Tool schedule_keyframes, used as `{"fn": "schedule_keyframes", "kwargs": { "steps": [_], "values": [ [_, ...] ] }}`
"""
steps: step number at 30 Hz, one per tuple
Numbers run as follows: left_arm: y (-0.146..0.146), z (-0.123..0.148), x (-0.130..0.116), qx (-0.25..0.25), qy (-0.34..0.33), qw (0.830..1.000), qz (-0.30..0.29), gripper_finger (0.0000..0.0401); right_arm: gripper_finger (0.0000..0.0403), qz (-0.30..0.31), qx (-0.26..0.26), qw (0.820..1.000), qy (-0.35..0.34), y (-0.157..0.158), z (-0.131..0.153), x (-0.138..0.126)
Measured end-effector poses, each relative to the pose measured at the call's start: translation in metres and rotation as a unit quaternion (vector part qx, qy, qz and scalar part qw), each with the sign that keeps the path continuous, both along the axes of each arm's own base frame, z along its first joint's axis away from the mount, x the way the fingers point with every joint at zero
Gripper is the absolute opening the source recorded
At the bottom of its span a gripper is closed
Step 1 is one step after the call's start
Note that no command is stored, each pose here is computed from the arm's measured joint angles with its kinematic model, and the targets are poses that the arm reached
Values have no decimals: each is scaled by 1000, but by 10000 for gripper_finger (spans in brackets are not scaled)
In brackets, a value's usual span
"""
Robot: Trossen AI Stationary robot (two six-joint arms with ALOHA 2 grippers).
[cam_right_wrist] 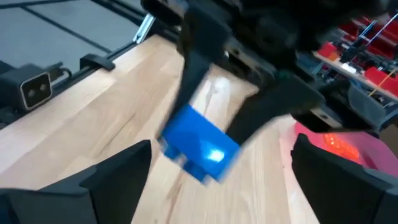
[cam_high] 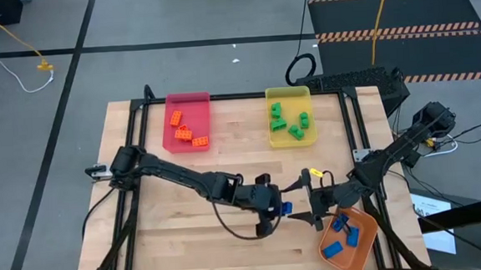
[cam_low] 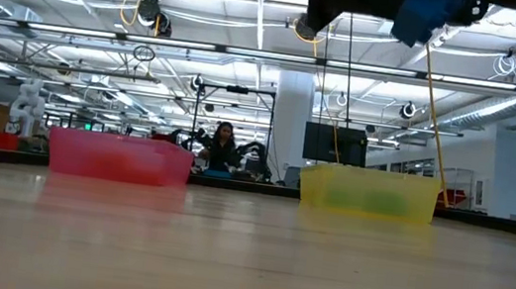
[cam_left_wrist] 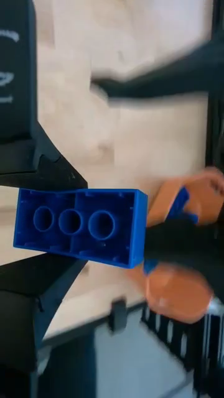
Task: Sort & place blocks by color
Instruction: Put the blue game piece into the orange bin
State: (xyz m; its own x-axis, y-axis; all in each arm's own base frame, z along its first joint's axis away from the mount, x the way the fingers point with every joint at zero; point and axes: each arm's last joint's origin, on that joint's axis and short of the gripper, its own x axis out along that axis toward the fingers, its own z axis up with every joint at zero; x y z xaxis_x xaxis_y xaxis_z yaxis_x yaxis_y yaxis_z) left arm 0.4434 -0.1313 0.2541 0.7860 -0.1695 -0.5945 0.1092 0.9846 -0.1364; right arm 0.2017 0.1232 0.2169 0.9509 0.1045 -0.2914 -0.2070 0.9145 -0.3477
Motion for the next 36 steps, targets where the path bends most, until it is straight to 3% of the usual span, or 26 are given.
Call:
{"fn": "schedule_keyframes", "kwargs": {
  "steps": [7,11,15,36],
  "values": [
    [13,0,3,-69,19,995,-70,134,257,28,-8,1000,5,1,-1,0],
    [21,1,5,-97,26,991,-85,134,191,45,-3,999,-2,3,1,0],
    [29,1,7,-114,30,989,-93,134,152,48,1,999,-13,3,3,1],
    [36,-10,5,-131,75,985,-85,134,142,96,-12,995,-29,5,-10,20]
  ]
}}
